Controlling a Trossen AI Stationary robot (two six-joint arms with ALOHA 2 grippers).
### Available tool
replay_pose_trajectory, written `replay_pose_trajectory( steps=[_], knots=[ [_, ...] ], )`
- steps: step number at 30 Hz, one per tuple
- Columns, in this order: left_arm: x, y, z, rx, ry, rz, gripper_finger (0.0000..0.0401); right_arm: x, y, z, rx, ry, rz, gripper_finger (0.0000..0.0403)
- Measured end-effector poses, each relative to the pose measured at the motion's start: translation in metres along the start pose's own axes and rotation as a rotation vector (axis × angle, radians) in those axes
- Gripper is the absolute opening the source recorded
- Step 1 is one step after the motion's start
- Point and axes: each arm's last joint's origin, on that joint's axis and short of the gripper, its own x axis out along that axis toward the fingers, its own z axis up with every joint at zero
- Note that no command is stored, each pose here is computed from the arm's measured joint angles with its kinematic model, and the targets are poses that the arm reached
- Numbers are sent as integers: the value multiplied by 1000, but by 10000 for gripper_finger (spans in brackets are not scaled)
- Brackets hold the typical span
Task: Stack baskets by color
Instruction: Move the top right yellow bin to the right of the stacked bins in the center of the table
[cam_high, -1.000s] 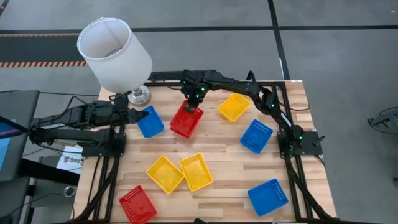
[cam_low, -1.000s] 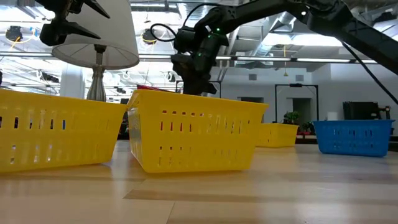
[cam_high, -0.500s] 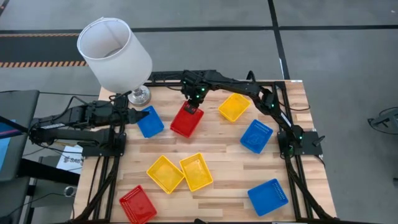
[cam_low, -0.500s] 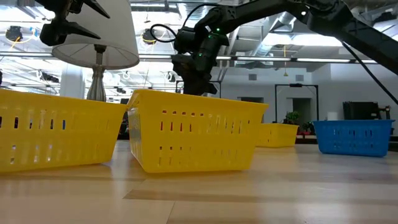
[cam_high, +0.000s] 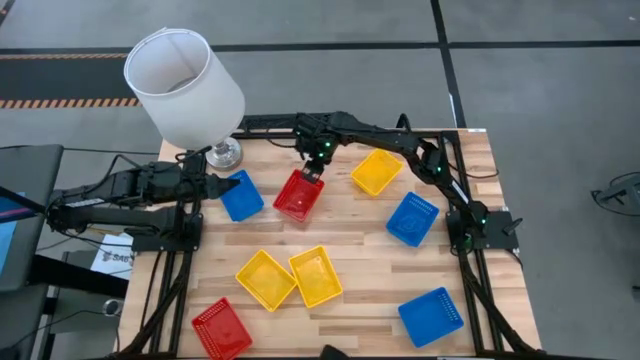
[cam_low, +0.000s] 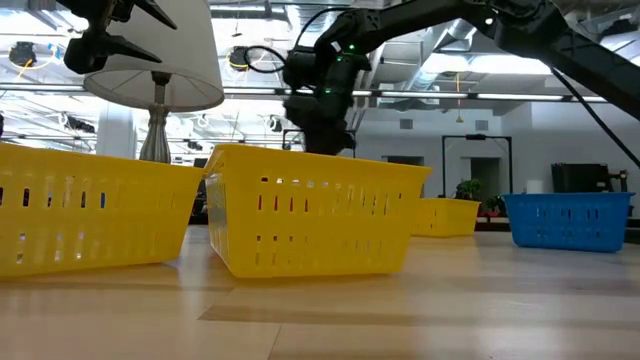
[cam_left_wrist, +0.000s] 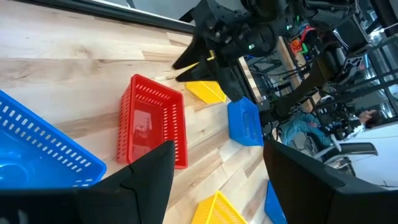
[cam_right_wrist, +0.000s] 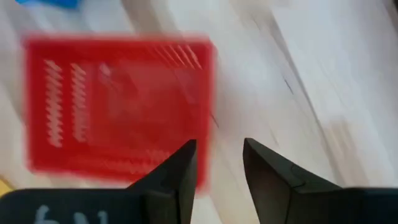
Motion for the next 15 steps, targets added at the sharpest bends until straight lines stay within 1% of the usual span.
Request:
replay_pose_trajectory(
  steps=[2,5,7,9,13,15],
  knots=[
    [0,0,0,0,1,0,233,-10,-6,-8,20,67,-37,154],
    [0,0,0,4,1,2,233,-32,-11,-23,54,174,-62,153],
    [0,0,0,9,2,2,233,-48,-6,-33,70,229,-66,153],
    [0,1,0,10,5,8,233,-66,9,-41,47,250,-60,156],
    [0,1,0,10,4,8,233,-100,52,-54,-29,174,-28,162],
    [0,1,0,10,4,8,233,-111,72,-63,-34,142,-54,165]
  ],
)
